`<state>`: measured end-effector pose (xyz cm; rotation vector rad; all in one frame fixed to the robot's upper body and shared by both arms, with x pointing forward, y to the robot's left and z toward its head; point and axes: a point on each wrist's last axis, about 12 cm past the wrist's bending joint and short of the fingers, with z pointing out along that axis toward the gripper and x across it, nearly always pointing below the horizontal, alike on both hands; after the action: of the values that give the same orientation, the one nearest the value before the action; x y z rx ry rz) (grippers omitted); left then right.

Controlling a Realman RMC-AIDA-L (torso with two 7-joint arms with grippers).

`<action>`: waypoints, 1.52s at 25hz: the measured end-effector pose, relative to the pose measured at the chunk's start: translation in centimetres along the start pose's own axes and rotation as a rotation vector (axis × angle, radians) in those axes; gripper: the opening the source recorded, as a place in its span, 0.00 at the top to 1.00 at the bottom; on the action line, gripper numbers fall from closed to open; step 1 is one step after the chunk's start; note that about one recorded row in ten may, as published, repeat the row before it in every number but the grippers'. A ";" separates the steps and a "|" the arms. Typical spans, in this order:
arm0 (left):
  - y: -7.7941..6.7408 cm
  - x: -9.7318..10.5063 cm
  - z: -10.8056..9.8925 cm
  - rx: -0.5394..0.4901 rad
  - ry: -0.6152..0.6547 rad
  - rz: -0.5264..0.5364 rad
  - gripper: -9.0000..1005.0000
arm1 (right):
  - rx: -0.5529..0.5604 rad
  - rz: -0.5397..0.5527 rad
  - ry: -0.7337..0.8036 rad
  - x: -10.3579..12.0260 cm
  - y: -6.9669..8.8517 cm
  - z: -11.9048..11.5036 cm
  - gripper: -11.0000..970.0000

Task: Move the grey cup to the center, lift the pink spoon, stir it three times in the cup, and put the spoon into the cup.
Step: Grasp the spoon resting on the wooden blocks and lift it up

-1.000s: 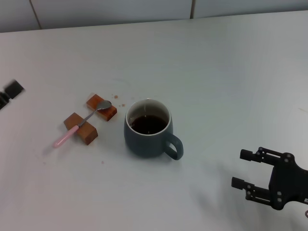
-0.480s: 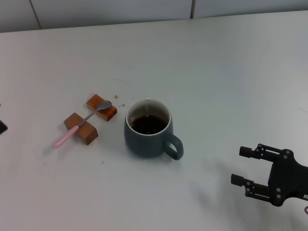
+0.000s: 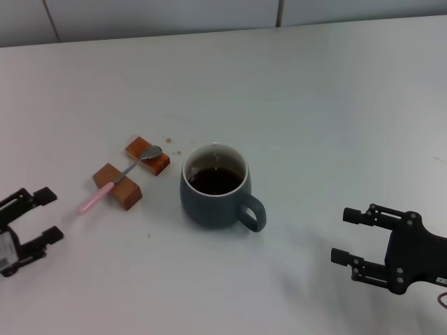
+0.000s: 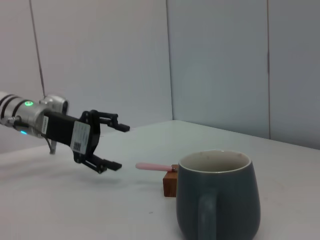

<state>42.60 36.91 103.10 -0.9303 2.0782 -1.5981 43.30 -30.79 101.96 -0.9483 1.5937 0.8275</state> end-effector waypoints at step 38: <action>0.8 0.5 5.9 0.050 -0.040 -0.005 0.22 | 0.005 -0.005 -0.014 -0.4 -0.5 0.1 0.29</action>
<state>45.77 32.46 100.64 -0.9435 2.0011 -1.6139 43.82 -30.86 102.34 -0.9404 1.5805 0.8248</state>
